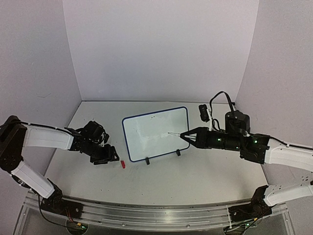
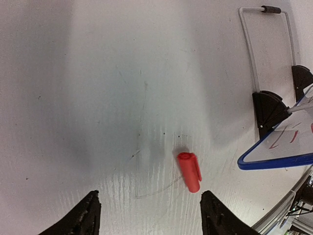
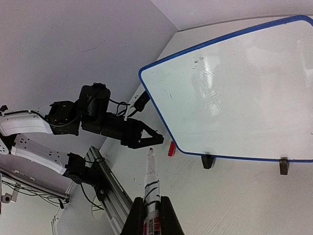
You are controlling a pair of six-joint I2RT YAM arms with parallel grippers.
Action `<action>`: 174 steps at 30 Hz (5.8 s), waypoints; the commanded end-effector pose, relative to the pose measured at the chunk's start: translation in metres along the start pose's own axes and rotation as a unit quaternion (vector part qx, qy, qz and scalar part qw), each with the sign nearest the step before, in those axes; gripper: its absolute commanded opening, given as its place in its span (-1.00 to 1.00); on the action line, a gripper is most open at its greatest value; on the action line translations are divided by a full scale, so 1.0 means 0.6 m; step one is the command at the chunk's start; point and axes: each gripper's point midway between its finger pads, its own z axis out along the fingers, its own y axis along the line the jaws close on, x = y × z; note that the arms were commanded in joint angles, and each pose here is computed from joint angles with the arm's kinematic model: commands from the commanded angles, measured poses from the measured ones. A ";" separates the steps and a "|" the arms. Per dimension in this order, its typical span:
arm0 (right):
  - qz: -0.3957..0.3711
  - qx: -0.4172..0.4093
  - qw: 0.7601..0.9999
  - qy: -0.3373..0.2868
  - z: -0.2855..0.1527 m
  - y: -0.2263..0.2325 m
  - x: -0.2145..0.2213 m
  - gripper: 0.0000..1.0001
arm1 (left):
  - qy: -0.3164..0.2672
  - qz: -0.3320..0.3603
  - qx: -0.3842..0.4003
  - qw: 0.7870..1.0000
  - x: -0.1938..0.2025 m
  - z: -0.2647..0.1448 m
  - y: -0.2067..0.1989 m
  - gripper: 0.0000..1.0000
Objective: Write a sentence on the whiteboard
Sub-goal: Place the pen cap at the center of the board, then hold the whiteboard at the center of the board, then write a sentence on the whiteboard.
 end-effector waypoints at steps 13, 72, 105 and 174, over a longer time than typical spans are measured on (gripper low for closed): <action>-0.080 -0.021 0.996 0.020 0.023 0.046 -0.027 -1.00 | -0.093 0.255 0.138 0.953 -0.136 -0.205 -0.162 0.71; -0.131 -0.028 0.991 -0.001 0.299 0.051 -0.059 -1.00 | -0.039 0.404 0.187 0.895 -0.167 -0.118 -0.188 -1.00; -0.121 0.055 0.989 -0.058 0.271 0.006 -0.085 -1.00 | -0.039 0.407 0.187 0.894 -0.166 -0.119 -0.187 -1.00; -0.107 0.025 0.993 0.050 0.301 -0.035 0.031 -1.00 | -0.039 0.409 0.180 0.894 -0.167 -0.118 -0.184 -1.00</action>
